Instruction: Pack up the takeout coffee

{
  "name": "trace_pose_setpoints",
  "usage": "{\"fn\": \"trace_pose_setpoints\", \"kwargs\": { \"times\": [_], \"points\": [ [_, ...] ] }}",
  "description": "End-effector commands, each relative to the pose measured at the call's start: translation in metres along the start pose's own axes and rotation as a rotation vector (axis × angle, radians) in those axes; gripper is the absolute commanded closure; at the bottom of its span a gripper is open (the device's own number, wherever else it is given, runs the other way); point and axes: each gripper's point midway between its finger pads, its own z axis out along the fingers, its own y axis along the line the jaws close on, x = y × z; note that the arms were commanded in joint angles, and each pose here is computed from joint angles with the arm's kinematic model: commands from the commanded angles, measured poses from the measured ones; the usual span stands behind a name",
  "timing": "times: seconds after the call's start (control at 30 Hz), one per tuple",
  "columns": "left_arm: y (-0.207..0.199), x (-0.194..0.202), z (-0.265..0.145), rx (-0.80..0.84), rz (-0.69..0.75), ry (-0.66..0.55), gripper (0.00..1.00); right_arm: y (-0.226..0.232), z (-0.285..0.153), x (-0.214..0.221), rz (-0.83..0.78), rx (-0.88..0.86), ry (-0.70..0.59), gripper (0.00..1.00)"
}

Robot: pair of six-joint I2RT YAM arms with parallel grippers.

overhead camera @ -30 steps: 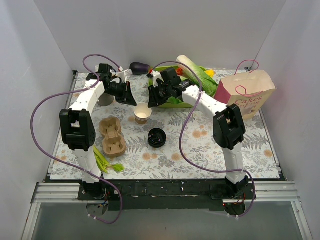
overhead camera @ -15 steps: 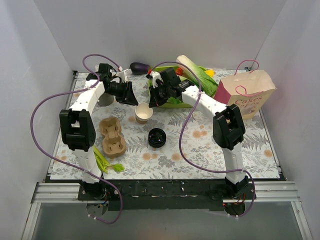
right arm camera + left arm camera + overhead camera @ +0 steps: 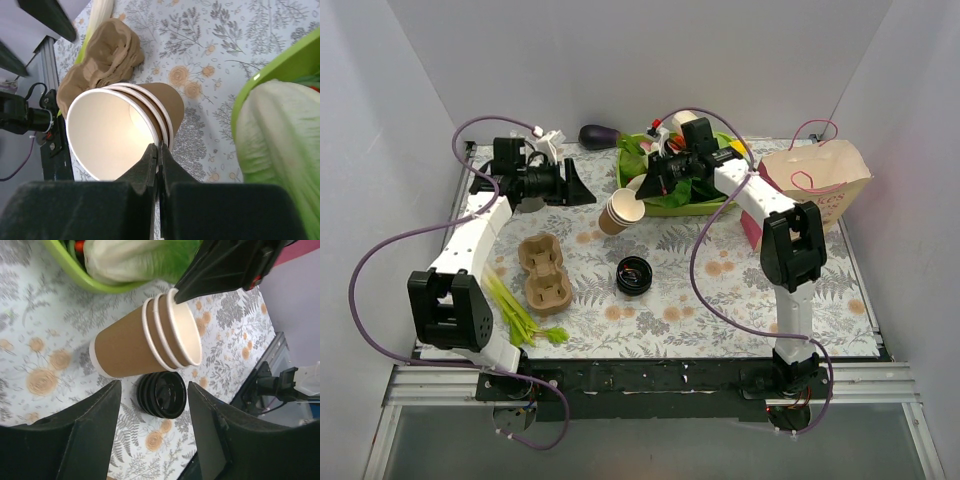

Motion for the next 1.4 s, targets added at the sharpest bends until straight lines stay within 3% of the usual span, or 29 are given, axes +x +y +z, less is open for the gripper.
{"fn": "trace_pose_setpoints", "kwargs": {
  "times": [0.0, 0.4, 0.6, 0.87, 1.07, 1.13, 1.37],
  "points": [
    [0.005, 0.023, 0.013, 0.057, -0.101, 0.036, 0.46, 0.042, 0.001, -0.017, -0.08, -0.127, -0.028, 0.99],
    [-0.002, 0.034, 0.024, 0.173, -0.149, 0.074, 0.45, 0.032, 0.006, -0.016, -0.063, -0.091, -0.024, 0.99],
    [0.019, 0.031, 0.027, 0.054, -0.147, 0.065, 0.45, 0.031, 0.003, -0.023, -0.083, -0.069, -0.033, 0.99],
    [0.038, 0.031, 0.021, -0.079, -0.099, 0.063, 0.45, 0.047, -0.036, -0.04, -0.185, 0.017, -0.057, 0.99],
    [0.054, 0.039, 0.018, -0.158, -0.056, 0.096, 0.42, 0.011, -0.101, 0.007, -0.141, 0.224, 0.026, 0.99],
    [0.061, 0.047, 0.022, -0.166, -0.067, 0.124, 0.42, 0.004, -0.119, 0.034, -0.182, 0.296, 0.111, 0.99],
    [0.091, 0.036, 0.042, -0.252, -0.104, 0.107, 0.4, 0.001, -0.141, 0.116, -0.184, 0.379, 0.294, 0.99]
  ]
}}
